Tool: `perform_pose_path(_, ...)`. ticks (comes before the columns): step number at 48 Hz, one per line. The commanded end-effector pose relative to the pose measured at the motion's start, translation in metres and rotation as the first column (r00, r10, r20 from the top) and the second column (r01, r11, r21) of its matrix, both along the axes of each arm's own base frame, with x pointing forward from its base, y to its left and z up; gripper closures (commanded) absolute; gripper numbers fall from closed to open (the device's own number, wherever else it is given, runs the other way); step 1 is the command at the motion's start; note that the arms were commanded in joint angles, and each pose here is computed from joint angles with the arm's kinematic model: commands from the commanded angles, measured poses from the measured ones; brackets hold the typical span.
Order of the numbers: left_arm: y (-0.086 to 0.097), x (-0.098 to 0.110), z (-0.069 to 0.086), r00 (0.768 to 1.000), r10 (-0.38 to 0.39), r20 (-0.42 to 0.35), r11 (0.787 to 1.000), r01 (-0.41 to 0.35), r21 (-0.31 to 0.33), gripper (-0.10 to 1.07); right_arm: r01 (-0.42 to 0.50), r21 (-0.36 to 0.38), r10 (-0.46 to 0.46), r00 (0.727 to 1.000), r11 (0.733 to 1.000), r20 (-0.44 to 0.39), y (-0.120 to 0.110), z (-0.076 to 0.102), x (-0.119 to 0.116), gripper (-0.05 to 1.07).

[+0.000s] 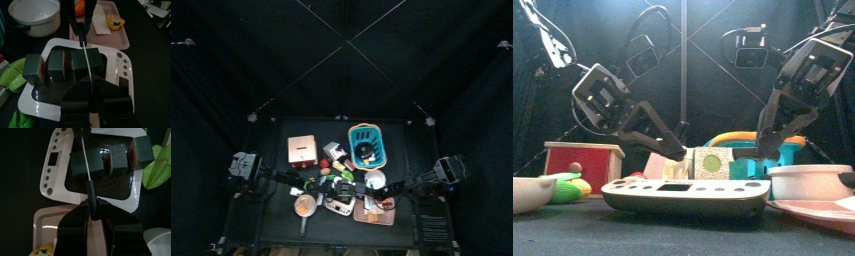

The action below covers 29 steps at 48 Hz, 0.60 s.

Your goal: Cut sushi roll

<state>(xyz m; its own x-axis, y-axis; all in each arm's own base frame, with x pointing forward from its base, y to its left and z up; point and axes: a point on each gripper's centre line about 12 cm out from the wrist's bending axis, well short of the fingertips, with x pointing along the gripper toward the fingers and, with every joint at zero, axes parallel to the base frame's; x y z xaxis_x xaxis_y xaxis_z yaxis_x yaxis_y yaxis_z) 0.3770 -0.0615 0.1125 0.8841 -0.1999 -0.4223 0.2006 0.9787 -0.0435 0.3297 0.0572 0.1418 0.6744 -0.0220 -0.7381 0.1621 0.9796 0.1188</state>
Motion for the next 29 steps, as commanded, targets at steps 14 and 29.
perform_pose_path(14,-0.004,0.011,-0.002,1.0,-0.008,0.011,1.0,0.008,-0.001,0.56,0.03,0.012,-0.029,0.999,0.999,-0.02,-0.002,-0.007,0.009,0.52)
perform_pose_path(29,-0.008,0.01,-0.001,1.0,-0.018,0.01,1.0,0.018,-0.002,0.56,0.025,0.025,-0.025,0.999,0.999,-0.022,0.005,-0.007,0.009,0.52)
